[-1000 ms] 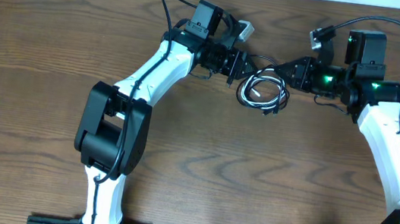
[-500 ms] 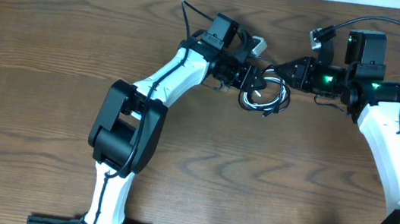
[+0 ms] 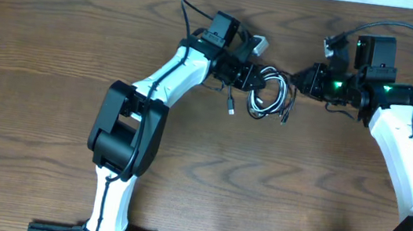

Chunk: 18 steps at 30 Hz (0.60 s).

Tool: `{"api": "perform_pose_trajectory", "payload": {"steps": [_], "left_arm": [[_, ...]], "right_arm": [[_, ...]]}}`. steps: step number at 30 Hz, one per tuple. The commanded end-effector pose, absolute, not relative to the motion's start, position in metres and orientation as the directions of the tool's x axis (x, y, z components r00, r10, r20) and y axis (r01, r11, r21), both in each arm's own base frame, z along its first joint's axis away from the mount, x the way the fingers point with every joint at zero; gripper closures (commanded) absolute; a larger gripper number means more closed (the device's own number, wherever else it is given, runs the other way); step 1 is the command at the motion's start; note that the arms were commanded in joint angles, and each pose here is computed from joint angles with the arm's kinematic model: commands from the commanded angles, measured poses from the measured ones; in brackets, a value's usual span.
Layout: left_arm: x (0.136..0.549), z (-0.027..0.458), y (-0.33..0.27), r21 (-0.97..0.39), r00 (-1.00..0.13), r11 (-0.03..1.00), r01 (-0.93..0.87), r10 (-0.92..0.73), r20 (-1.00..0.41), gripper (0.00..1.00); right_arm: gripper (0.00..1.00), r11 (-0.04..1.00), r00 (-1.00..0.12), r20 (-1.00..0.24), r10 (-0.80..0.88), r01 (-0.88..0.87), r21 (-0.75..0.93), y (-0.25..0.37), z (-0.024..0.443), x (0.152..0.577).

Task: Untangle cables

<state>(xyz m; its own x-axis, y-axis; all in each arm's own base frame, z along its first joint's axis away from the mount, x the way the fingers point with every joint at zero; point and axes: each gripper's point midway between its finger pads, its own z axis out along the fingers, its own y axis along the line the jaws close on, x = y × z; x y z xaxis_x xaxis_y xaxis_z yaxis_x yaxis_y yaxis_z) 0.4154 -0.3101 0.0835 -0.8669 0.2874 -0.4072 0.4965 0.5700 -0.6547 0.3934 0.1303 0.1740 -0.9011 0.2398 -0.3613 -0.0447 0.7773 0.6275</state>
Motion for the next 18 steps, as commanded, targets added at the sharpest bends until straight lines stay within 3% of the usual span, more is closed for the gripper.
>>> {"api": "perform_pose_trajectory", "payload": {"steps": [1,5,11,12,16,18], "left_arm": [[0.418,0.121,-0.301,-0.649,-0.848,0.552,0.524,0.266,-0.458,0.85],[0.404,0.154,-0.3,-0.667,-0.842,0.519,0.535,0.266,-0.469,0.85],[0.389,0.189,-0.296,-0.712,-0.88,0.521,0.471,0.214,-0.424,0.9],[0.387,0.192,-0.295,-0.727,-0.895,0.527,0.44,0.196,-0.4,0.92],[0.386,0.195,-0.294,-0.762,-0.933,0.543,0.352,0.141,-0.331,0.92],[0.388,0.195,-0.292,-0.771,-0.944,0.55,0.322,0.12,-0.309,0.92]], "right_arm": [[0.99,0.88,-0.852,-0.429,0.301,0.075,0.468,0.094,0.166,0.407],[0.99,0.915,-0.833,-0.458,0.311,0.131,0.383,0.076,0.152,0.417],[0.99,0.904,-0.821,-0.486,0.299,0.081,0.419,0.087,0.138,0.443],[0.9,0.896,-0.823,-0.497,0.274,0.032,0.443,0.095,0.138,0.448],[0.4,0.866,-0.819,-0.535,0.205,-0.103,0.489,0.114,0.147,0.452],[0.29,0.855,-0.816,-0.546,0.191,-0.135,0.501,0.119,0.152,0.452]]}}
